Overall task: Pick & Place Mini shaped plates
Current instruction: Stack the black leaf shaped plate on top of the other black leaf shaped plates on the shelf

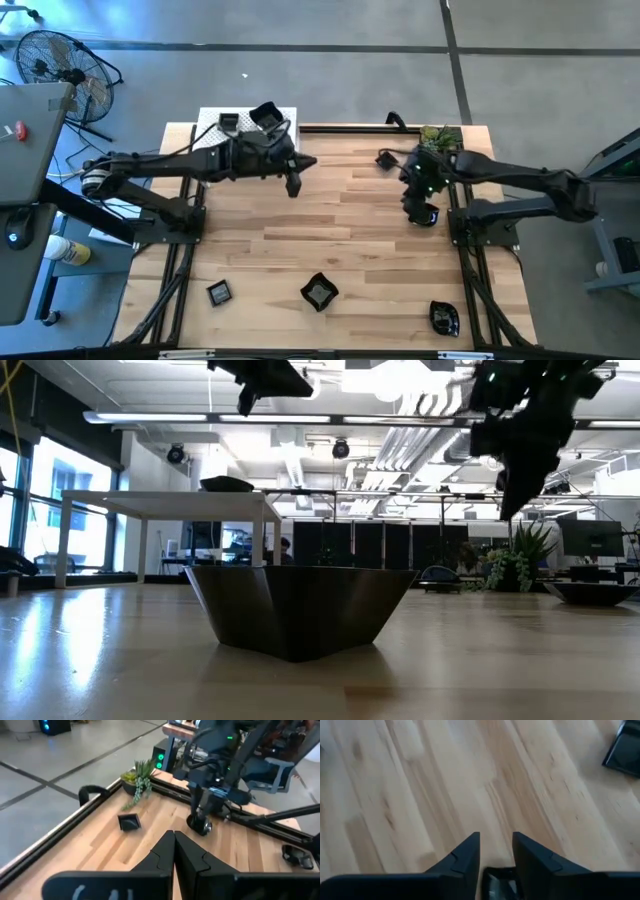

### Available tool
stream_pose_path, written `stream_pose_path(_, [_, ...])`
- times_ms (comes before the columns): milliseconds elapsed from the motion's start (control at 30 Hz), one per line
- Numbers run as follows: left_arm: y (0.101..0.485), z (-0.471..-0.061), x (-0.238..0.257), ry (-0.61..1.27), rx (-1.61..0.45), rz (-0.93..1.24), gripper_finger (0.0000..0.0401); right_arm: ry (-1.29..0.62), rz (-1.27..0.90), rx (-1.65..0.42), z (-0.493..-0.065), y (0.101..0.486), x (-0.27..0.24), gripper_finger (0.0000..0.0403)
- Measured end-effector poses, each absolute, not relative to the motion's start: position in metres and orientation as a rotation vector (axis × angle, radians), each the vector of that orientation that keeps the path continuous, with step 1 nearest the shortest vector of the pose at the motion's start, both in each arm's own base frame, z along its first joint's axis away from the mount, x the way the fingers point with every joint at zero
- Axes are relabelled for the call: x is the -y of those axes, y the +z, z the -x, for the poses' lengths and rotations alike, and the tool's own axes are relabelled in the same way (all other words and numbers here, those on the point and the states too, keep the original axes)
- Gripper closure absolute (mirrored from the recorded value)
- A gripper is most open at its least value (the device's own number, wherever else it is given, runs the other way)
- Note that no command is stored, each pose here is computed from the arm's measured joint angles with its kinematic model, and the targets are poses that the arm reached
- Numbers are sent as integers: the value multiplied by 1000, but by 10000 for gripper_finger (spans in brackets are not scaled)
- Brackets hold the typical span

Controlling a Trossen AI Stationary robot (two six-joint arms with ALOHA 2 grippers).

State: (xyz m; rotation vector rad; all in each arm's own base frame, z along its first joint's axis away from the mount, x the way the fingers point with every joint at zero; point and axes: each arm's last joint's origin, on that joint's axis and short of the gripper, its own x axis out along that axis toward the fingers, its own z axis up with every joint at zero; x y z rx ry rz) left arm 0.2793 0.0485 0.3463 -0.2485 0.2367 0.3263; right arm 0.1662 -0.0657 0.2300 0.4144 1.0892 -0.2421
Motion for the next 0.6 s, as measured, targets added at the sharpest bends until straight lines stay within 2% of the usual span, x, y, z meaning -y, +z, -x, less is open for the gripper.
stream_pose_path(400, [332, -283, -27, 241, -238, 294, 400, -24, -336, -1406, -174, 175, 106, 229])
stream_pose_path(600, [331, -283, -25, 240, -252, 303, 400, 103, -238, -1583, -170, 156, 109, 227])
